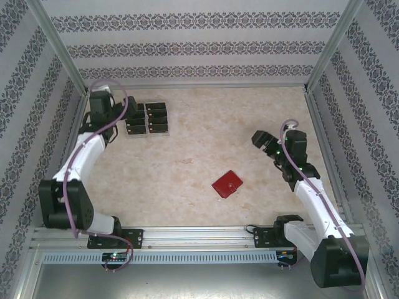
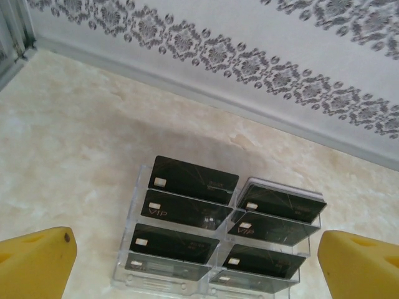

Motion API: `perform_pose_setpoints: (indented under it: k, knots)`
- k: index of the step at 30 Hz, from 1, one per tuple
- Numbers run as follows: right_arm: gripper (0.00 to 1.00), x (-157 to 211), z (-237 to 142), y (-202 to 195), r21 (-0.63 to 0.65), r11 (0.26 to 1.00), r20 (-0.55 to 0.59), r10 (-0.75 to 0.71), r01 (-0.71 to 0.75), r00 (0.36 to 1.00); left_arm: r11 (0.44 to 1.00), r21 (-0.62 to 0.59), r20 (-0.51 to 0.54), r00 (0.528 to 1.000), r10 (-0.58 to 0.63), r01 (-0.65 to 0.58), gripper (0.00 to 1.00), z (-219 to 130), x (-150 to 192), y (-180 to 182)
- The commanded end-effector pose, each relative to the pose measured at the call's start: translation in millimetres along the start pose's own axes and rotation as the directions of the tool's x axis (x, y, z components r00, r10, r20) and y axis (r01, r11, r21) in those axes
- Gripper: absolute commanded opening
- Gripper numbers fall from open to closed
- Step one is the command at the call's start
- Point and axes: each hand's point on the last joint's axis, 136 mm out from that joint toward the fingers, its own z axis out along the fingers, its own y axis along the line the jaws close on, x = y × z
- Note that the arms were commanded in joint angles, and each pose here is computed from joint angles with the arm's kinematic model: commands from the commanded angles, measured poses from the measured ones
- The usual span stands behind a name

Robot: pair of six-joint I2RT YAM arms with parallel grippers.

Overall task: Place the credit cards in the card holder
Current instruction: Move the storage box to the top-center of the table.

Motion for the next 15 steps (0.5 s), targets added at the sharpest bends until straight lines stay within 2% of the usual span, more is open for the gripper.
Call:
perform_pose_setpoints:
  k: [1,6,10,15]
  knots:
    - [0.89,49.3,-10.5,4.5,0.033,0.999,-0.179,0.013,-0.007,0.984,0.989,-0.051,-0.199,0.969,-0.149,0.141,1.0,21.2,24.7,20.2]
    - [0.89,80.5,-15.2,7.4,0.056,0.997,-0.233,-0.042,0.057,0.972,0.984,-0.065,-0.247,0.953,-0.177,0.166,1.0,66.8,13.3,36.8]
    - [0.89,87.7,-14.8,8.2,0.06,0.995,-0.252,-0.064,0.081,0.966,0.976,0.033,-0.25,0.947,-0.2,0.215,1.0,99.0,4.7,38.0]
    - [0.9,85.5,-11.3,7.3,0.08,0.991,-0.262,-0.086,0.11,0.961,0.963,0.136,-0.244,0.95,-0.193,0.231,1.0,122.4,2.1,26.9]
